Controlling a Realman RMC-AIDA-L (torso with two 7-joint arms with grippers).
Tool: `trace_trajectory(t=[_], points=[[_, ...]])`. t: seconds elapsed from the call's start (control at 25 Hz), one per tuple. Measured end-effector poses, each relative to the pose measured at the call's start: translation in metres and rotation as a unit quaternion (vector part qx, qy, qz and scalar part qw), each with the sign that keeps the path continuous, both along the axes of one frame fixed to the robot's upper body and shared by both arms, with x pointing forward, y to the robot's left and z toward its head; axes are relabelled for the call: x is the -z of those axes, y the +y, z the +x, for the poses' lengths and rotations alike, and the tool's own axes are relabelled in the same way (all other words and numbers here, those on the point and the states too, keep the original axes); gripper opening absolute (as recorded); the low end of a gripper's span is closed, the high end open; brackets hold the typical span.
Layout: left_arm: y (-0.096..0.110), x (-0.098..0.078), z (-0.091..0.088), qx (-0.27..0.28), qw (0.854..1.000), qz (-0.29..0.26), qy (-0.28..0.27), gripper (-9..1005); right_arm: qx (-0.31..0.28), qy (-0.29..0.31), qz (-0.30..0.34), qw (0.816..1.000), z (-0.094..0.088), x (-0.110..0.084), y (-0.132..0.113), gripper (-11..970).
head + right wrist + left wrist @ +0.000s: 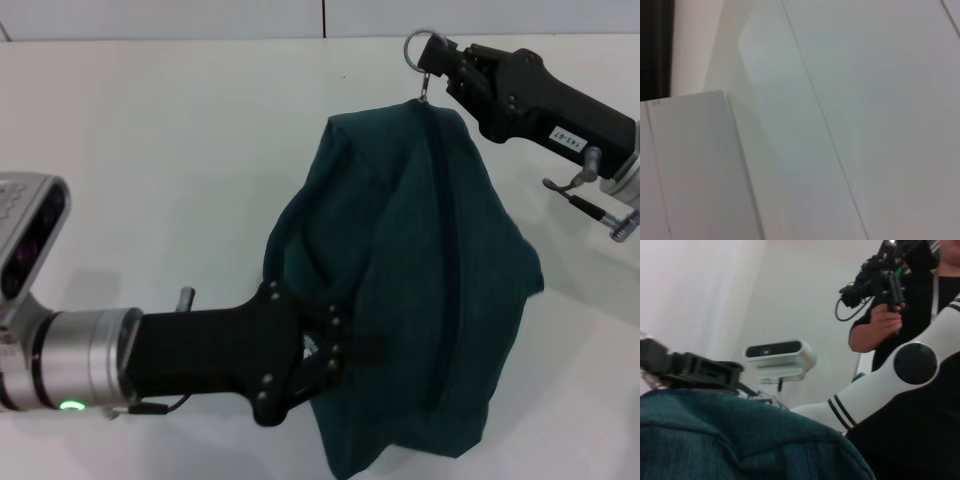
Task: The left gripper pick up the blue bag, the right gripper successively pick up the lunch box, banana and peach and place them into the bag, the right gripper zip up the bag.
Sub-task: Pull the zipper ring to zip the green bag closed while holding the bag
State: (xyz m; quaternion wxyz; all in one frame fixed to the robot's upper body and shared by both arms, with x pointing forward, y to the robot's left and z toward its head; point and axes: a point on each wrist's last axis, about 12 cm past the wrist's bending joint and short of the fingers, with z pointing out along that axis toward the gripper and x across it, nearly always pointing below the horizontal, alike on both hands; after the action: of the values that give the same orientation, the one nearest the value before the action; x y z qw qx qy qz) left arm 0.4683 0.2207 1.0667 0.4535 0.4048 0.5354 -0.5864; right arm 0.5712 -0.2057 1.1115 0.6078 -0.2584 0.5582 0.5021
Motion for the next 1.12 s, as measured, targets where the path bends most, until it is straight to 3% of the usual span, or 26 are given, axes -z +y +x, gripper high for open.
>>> trace_trajectory(t=[0.28, 0.56, 0.6, 0.76, 1.0, 1.12], points=[[0.014, 0.004, -0.004, -0.037, 0.999, -0.002, 0.007, 162, 0.022, -0.003, 0.005, 1.000, 0.001, 0.000, -0.007, 8], [0.032, 0.009, 0.004, -0.135, 0.991, 0.002, 0.025, 194, 0.019, 0.003, 0.043, 0.999, -0.012, 0.001, -0.018, 8], [0.039, 0.010, 0.006, -0.172, 0.985, -0.005, 0.026, 198, 0.019, 0.009, 0.046, 0.999, -0.014, 0.002, -0.019, 8], [0.044, 0.010, 0.007, -0.198, 0.980, -0.010, 0.025, 217, 0.024, 0.025, 0.052, 0.998, -0.015, 0.006, -0.022, 8], [0.056, 0.010, 0.008, -0.284, 0.958, -0.043, 0.008, 244, 0.041, 0.046, 0.059, 0.996, -0.014, 0.009, -0.026, 8], [0.062, 0.004, 0.014, -0.289, 0.956, -0.048, 0.008, 478, 0.051, 0.058, 0.065, 0.995, -0.014, 0.010, -0.029, 8]])
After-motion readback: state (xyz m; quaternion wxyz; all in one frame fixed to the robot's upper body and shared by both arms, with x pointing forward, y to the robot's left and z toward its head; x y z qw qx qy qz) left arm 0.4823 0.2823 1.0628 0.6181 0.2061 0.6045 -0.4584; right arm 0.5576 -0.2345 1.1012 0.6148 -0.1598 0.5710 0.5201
